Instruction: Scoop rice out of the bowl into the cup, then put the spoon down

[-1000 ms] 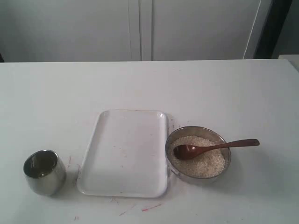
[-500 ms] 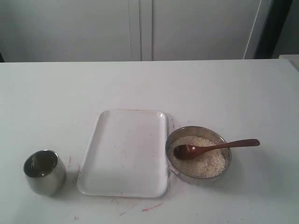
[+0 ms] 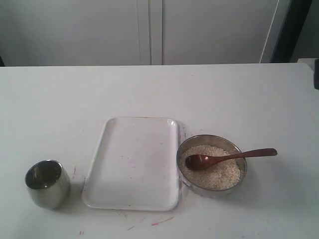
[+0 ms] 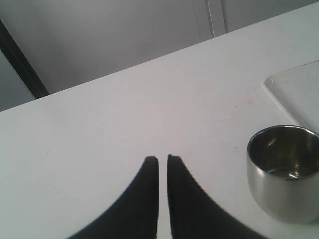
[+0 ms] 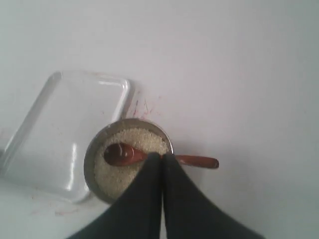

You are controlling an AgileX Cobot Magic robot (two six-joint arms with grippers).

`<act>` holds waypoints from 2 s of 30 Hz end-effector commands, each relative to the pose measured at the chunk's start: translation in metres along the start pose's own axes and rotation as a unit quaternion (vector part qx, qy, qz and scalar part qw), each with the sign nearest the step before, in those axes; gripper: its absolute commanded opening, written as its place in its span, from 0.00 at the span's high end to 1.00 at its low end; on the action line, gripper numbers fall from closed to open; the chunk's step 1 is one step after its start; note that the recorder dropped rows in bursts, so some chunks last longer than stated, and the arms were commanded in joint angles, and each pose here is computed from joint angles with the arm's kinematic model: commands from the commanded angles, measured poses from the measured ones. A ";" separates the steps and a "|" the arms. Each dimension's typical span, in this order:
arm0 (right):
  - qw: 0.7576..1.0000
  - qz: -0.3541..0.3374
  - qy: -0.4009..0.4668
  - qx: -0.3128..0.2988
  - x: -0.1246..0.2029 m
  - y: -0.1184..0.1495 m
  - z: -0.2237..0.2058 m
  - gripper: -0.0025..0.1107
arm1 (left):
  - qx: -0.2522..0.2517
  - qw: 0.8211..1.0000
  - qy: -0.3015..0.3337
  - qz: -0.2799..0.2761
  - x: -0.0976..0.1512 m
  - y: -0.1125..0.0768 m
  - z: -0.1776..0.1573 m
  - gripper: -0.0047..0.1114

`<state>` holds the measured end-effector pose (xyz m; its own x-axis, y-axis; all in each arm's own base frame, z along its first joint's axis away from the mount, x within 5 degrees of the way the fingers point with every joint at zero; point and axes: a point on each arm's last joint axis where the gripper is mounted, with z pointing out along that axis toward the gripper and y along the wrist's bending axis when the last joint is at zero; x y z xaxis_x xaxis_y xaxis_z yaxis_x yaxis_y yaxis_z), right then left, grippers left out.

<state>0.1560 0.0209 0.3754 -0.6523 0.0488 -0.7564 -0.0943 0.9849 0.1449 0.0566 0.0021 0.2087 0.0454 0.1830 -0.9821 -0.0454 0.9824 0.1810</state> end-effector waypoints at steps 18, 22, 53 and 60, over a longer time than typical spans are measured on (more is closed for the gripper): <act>0.942 -0.220 0.242 -0.070 -0.048 -0.002 0.101 0.98 | 0.000 1.000 -0.006 -0.006 -0.003 0.000 0.000 0.84; 0.916 -0.305 0.243 -0.095 -0.044 -0.002 0.104 0.98 | 0.000 1.000 -0.006 -0.006 -0.003 0.000 0.000 0.84; 0.762 -0.585 0.240 -0.144 -0.004 -0.003 0.139 0.61 | 0.000 1.000 -0.006 -0.006 -0.003 0.000 0.000 0.84; 0.743 -0.598 0.254 -0.159 0.001 -0.005 0.148 0.53 | 0.000 1.000 -0.006 -0.006 -0.003 0.000 0.000 0.84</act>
<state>0.2665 0.0407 0.2840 -0.1960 -0.9673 -0.1610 -0.9428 0.2310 -0.2404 0.0566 0.0021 0.2087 0.0454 0.1830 -0.9821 -0.0454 0.9824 0.1810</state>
